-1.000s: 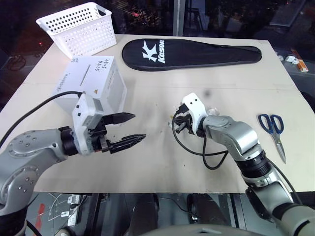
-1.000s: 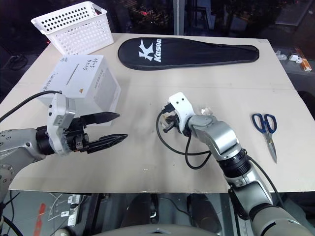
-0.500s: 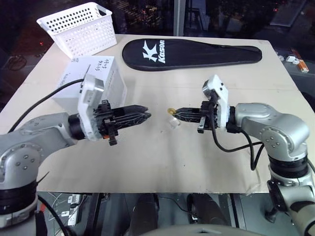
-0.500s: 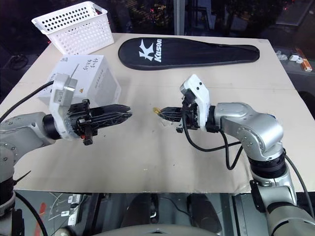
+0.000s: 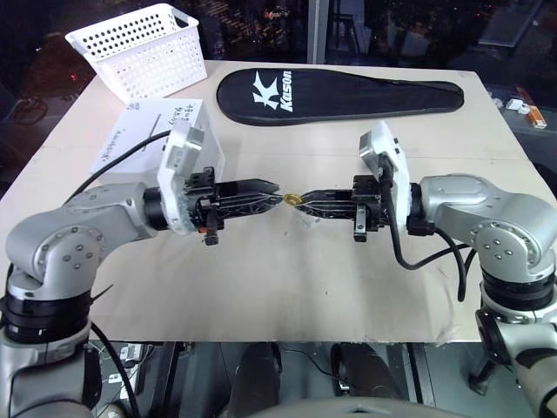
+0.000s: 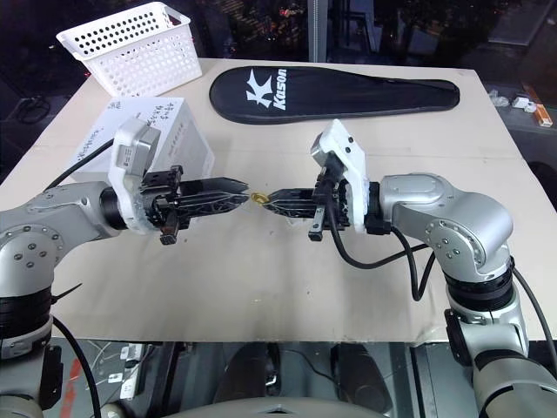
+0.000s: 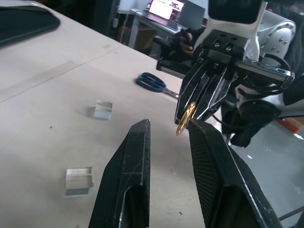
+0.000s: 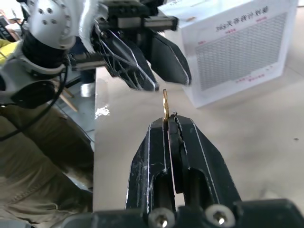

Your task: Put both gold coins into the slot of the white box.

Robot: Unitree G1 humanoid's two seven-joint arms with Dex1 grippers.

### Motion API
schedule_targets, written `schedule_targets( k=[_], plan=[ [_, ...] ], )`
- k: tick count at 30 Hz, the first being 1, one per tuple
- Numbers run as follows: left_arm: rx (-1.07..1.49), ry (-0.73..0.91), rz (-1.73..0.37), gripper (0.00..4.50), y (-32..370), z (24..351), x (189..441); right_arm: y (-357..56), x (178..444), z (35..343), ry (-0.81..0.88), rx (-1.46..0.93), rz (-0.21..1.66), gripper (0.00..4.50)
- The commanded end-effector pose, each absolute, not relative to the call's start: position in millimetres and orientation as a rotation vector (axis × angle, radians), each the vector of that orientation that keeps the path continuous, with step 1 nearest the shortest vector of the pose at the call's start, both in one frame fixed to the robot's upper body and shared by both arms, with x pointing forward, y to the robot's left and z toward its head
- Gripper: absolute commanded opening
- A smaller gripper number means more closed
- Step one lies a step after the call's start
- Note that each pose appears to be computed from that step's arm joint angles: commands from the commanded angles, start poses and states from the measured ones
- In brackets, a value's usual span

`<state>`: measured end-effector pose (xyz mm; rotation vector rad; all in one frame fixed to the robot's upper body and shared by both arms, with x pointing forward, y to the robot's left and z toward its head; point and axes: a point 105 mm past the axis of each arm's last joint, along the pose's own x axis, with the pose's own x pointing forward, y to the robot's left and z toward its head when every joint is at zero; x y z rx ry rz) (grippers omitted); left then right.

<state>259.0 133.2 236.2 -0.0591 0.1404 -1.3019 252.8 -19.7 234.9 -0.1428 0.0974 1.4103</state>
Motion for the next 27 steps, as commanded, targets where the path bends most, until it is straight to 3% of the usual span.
schedule_targets(
  k=[1,13,17,25,27],
  plan=[
    [-0.035,0.092,-1.326,1.24,130.5,244.7,257.6,-18.3,244.0,251.8,0.009,-0.167,1.44,0.0],
    [-0.052,0.096,-1.365,1.24,124.1,243.9,250.0,-13.4,245.4,253.6,0.004,-0.167,1.454,0.0],
    [-0.064,0.094,-1.383,0.07,121.7,245.0,247.2,-12.7,245.0,253.9,0.006,-0.165,1.462,0.0],
    [-0.098,0.072,-1.359,0.07,126.5,251.5,249.1,-13.1,236.6,254.1,-0.008,-0.153,1.516,0.0],
    [-0.125,0.064,-1.331,0.0,132.3,256.7,250.9,-16.2,234.4,255.7,-0.02,-0.135,1.53,0.61]
  ],
)
